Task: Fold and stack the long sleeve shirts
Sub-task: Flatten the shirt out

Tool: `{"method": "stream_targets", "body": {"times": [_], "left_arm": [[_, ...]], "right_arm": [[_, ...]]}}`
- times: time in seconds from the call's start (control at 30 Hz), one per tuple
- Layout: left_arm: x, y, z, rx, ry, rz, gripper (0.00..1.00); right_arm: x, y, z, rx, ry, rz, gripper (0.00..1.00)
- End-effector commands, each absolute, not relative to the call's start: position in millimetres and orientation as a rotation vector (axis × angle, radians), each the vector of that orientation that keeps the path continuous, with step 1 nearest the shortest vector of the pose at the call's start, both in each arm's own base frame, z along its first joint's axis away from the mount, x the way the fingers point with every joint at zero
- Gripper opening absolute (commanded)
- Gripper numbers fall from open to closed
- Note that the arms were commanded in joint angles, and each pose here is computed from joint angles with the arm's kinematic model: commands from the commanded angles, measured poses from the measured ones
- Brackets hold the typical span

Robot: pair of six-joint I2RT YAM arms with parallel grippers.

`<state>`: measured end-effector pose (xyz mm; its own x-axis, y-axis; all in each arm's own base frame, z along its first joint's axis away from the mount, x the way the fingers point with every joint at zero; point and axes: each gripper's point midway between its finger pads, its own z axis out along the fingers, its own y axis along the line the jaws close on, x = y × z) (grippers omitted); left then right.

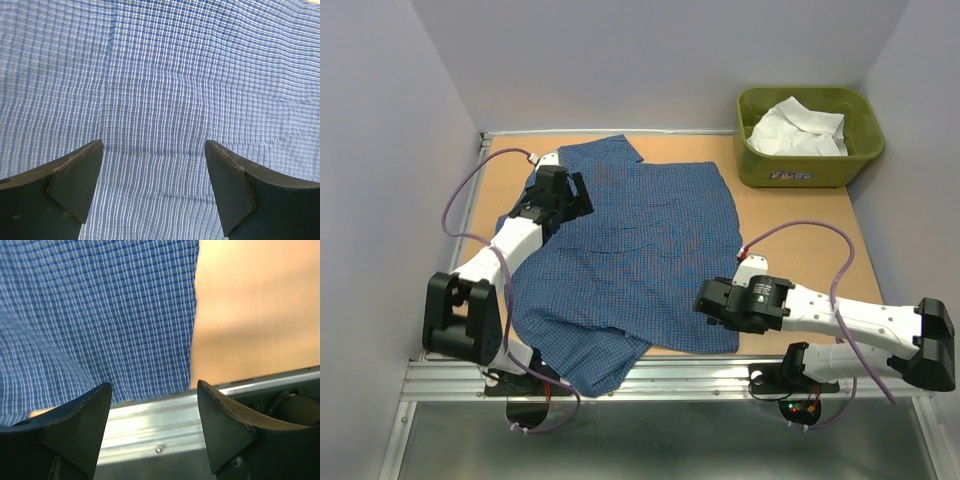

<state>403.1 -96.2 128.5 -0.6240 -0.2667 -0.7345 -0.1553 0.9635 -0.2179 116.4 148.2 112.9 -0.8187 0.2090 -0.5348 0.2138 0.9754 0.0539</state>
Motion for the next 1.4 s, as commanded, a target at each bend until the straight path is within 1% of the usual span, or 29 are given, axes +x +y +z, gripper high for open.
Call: {"method": "stream_targets", "body": {"times": [0.0,0.03,0.13,0.17,0.27,0.33,0.37,0.43,0.53,0.67,0.73,0.97,1.0,1.03,1.07,1.1,1.27,1.37], "left_arm": [[368.7,-82.1,118.0,-0.342,2.278,-0.136,0.94],[365.5,-78.0,119.0,-0.361,2.270,-0.138,0.94],[353.8,-69.2,102.6,-0.385,2.305,-0.131,0.94],[350.2,-63.3,96.6,-0.402,2.317,-0.127,0.94],[346.2,-44.2,87.6,-0.455,2.325,-0.097,0.94],[345.5,-34.9,80.2,-0.489,2.338,-0.089,0.94],[345.4,-31.7,77.4,-0.503,2.345,-0.096,0.94],[345.5,-21.7,70.7,-0.543,2.358,-0.082,0.94],[344.3,-16.2,63.3,-0.573,2.373,-0.077,0.94],[339.2,-8.0,49.7,-0.620,2.402,-0.060,0.94],[340.4,-5.7,44.2,-0.635,2.416,-0.060,0.94],[361.7,7.9,34.2,-0.701,2.435,-0.062,0.94],[370.4,9.2,38.5,-0.702,2.423,-0.065,0.94],[372.2,8.0,30.3,-0.705,2.449,-0.067,0.94],[374.8,9.2,27.8,-0.711,2.458,-0.066,0.94],[384.6,11.1,32.5,-0.714,2.444,-0.073,0.94],[404.7,13.3,19.3,-0.739,2.473,-0.090,0.94],[423.0,12.6,25.1,-0.716,2.457,-0.108,0.94]], "right_arm": [[152.1,159.7,125.4,0.357,2.447,0.011,0.74],[161.8,171.9,122.0,0.361,2.444,0.057,0.74],[190.2,178.3,124.1,0.364,2.422,0.083,0.74],[202.5,171.6,120.9,0.349,2.418,0.025,0.74],[233.5,168.3,117.8,0.338,2.410,-0.012,0.72],[253.4,170.6,116.3,0.350,2.383,0.009,0.69],[262.9,162.5,108.5,0.346,2.396,-0.021,0.65],[281.9,165.2,105.1,0.351,2.378,0.009,0.61],[303.9,161.7,89.3,0.331,2.397,-0.008,0.59],[329.0,154.2,70.0,0.314,2.422,-0.027,0.52],[339.3,154.4,64.0,0.293,2.429,-0.011,0.50],[373.6,126.3,33.5,0.323,2.481,-0.078,0.49],[378.5,124.6,33.0,0.322,2.478,-0.084,0.49],[389.0,121.6,35.9,0.333,2.464,-0.085,0.49],[388.0,120.6,29.1,0.318,2.481,-0.101,0.49],[399.6,118.0,27.0,0.307,2.481,-0.115,0.49],[434.6,109.7,25.3,0.295,2.465,-0.148,0.49],[457.2,111.5,30.2,0.286,2.438,-0.145,0.49]]}}
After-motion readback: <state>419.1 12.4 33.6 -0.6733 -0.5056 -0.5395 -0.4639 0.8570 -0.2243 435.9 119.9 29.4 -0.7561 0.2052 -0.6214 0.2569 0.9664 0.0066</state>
